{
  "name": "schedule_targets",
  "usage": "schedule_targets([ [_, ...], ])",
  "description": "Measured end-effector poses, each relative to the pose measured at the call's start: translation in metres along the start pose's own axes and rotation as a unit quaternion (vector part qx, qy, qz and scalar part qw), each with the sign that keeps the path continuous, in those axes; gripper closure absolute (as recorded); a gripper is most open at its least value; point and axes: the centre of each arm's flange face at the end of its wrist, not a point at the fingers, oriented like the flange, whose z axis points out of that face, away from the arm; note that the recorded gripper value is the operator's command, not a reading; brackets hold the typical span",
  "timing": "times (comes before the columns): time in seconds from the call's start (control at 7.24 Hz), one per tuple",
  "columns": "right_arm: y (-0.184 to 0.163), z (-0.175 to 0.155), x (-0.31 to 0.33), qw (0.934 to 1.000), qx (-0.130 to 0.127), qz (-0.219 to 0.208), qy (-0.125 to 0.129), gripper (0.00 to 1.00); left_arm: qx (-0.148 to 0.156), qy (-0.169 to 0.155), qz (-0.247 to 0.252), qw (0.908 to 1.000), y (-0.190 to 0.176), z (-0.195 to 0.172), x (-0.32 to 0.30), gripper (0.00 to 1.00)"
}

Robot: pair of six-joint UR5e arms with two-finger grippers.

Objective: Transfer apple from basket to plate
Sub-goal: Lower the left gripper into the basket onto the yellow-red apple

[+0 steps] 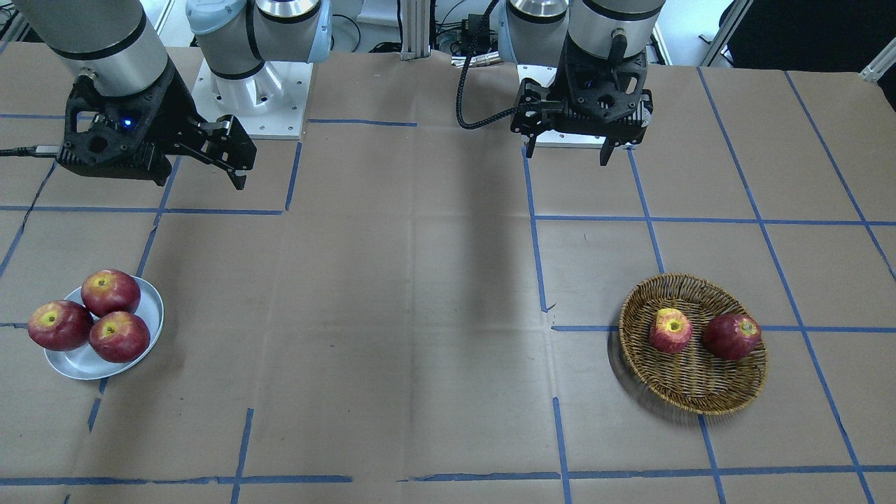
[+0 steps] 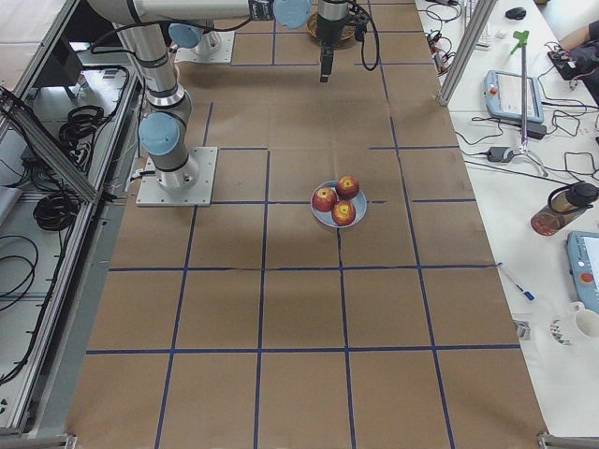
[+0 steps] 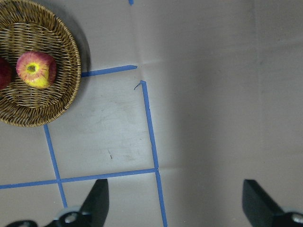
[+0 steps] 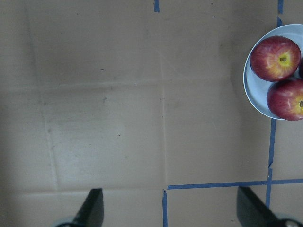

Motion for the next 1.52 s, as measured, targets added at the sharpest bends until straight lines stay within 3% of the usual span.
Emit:
schedule_targets([
  [0.69, 0.001, 0.0, -0.001, 1.0, 0.001, -0.001, -0.001, 0.0, -0.02, 0.001, 0.065, 0.9977, -0.012, 0.026, -0.038, 0.02],
  [1.52, 0.0, -0.001, 0.0, 1.0, 0.002, 0.0, -0.001, 0.0, 0.009, -0.01, 0.139, 0.9902, -0.062, 0.172, -0.189, 0.02],
])
